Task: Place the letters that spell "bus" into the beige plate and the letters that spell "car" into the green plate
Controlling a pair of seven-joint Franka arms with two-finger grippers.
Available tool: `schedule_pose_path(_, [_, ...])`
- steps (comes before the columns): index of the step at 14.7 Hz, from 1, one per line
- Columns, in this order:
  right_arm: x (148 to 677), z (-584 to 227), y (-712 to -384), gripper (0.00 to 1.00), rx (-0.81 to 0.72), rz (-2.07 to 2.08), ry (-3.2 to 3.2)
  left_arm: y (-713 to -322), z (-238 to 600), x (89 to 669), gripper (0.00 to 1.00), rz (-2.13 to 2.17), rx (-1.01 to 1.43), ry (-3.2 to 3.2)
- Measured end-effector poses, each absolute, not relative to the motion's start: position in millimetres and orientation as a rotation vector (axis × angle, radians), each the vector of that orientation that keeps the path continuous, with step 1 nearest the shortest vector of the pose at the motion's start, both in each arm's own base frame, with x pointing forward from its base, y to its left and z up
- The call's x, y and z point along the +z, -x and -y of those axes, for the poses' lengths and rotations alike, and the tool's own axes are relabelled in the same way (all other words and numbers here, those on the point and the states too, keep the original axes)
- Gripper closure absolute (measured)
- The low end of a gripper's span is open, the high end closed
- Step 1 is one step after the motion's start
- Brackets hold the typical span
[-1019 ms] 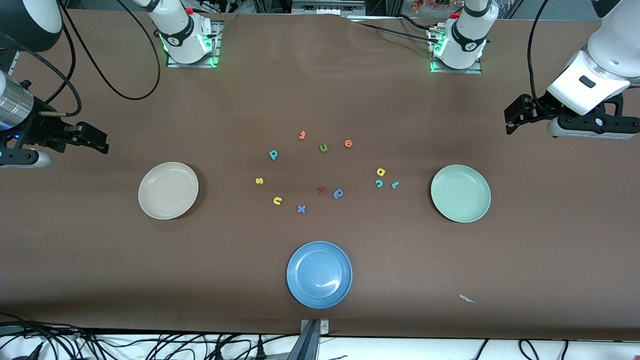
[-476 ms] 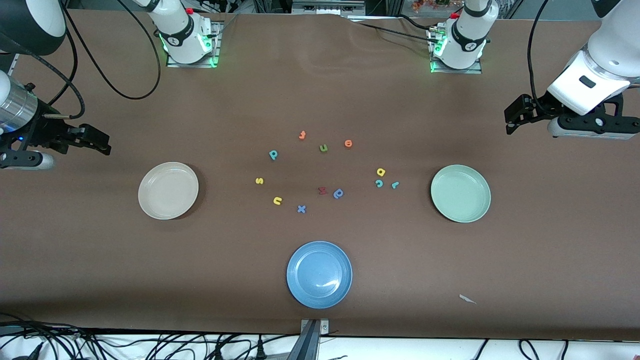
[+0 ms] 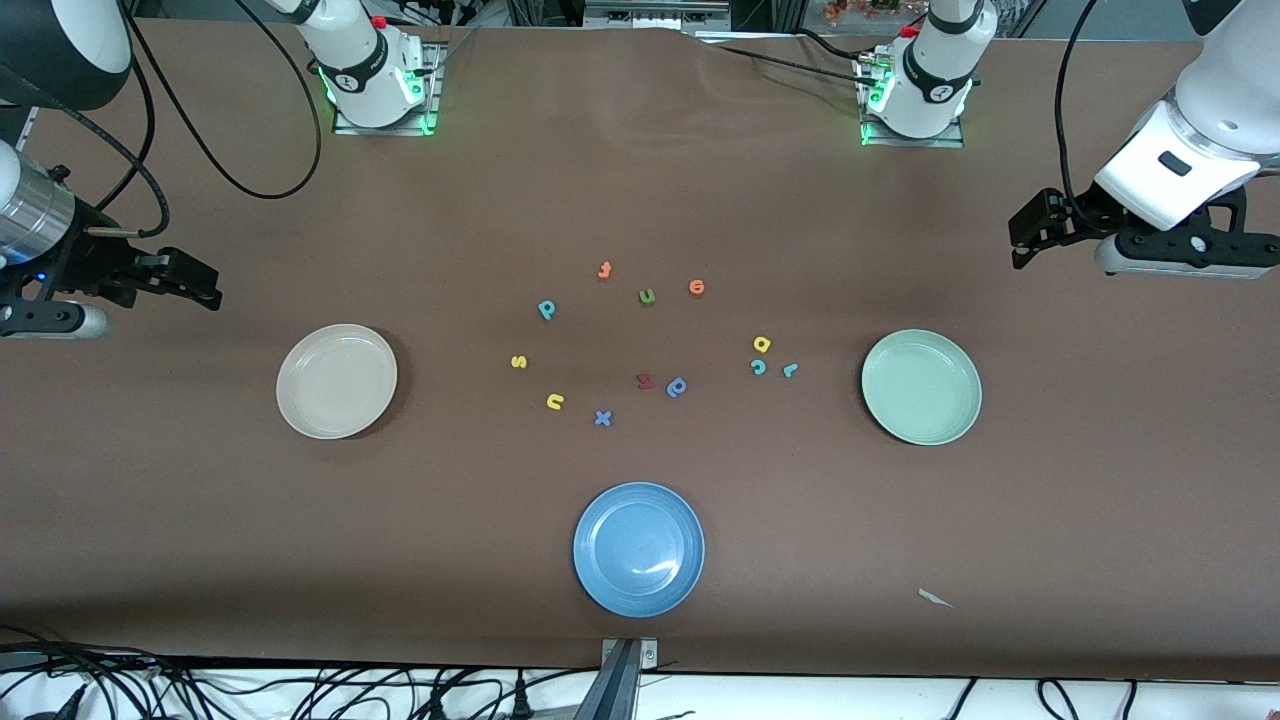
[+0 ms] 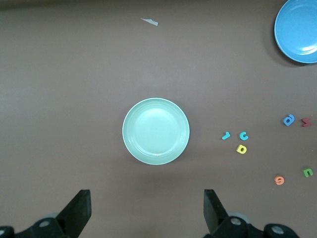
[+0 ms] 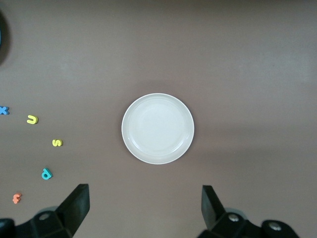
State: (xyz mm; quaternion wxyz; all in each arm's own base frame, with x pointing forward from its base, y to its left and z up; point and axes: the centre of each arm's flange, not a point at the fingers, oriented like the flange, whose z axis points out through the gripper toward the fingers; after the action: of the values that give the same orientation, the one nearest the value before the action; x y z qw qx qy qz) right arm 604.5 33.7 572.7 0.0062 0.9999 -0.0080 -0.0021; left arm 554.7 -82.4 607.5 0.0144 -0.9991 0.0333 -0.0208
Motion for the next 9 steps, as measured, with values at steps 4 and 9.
schedule_pose_path(4, [572.3,-33.7,-604.5,0.00,-0.007,0.025,-3.129,-554.3,82.3,607.2,0.00,-0.103,-0.059,3.110])
schedule_pose_path(9, [571.4,-33.7,-604.8,0.00,-0.004,0.025,-3.129,-554.3,82.2,607.2,0.00,-0.103,-0.058,3.110])
